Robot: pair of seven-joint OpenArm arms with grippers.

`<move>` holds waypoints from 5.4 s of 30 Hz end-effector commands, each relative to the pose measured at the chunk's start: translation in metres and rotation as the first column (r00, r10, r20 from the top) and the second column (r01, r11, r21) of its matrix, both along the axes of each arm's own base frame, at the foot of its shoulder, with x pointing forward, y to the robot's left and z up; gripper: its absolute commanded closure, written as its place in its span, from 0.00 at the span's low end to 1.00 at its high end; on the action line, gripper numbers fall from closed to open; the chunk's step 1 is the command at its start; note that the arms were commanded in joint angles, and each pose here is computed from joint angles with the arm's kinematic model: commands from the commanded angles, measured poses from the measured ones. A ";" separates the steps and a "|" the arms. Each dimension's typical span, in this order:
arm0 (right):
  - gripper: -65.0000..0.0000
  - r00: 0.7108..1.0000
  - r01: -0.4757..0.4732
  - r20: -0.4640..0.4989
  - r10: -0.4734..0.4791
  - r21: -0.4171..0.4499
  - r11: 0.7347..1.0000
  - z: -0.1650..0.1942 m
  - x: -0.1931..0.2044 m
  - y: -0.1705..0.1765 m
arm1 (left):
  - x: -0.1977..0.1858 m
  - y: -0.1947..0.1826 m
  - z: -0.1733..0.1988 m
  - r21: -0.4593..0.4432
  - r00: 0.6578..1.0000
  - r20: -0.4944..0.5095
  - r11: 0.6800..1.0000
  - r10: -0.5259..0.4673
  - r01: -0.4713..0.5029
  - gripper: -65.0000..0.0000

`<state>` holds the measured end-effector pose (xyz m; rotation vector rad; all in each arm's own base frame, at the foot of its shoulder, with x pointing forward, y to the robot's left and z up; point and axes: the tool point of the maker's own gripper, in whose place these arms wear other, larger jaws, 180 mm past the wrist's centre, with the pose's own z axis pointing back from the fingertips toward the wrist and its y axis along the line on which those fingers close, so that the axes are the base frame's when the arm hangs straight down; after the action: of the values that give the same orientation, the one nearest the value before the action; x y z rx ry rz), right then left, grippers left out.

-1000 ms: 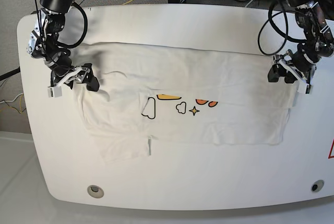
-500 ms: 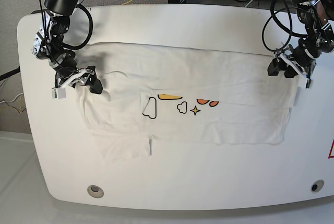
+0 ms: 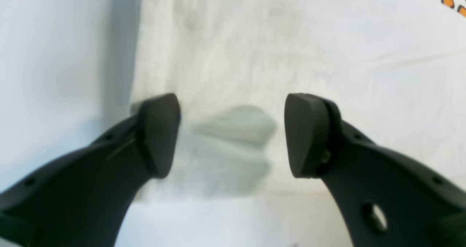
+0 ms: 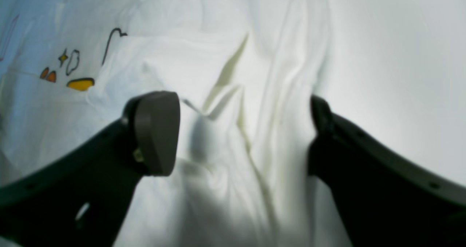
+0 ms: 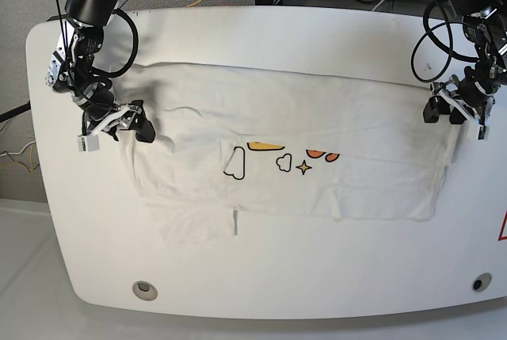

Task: Fold the T-shirt properly
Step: 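Close both grippers on the collar-side corners of the shirt, then pull the held corners apart with both grippers to stretch the shirt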

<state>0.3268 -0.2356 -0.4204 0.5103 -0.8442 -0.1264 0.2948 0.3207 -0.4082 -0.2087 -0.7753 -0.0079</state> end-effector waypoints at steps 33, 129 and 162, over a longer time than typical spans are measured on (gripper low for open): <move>1.00 0.974 -0.177 -0.157 0.165 -0.069 0.982 -0.029 -0.015 0.035 | -0.002 -0.027 0.027 0.040 0.994 0.015 0.994 -0.105 0.104 0.48; 1.00 0.992 -0.111 -0.074 0.101 -0.139 0.984 0.006 -0.011 0.000 | 0.043 0.009 0.009 -0.277 0.980 0.020 0.942 0.200 -0.187 0.20; 1.00 0.992 -0.110 -0.075 0.101 -0.128 0.986 0.004 -0.011 0.003 | 0.051 -0.011 0.006 -0.308 0.989 0.069 0.946 0.130 -0.103 0.12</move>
<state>0.3091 -0.2262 -0.4253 0.4372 -0.7284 -0.0066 0.3464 0.3084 -0.4011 -0.4665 -0.9000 0.2289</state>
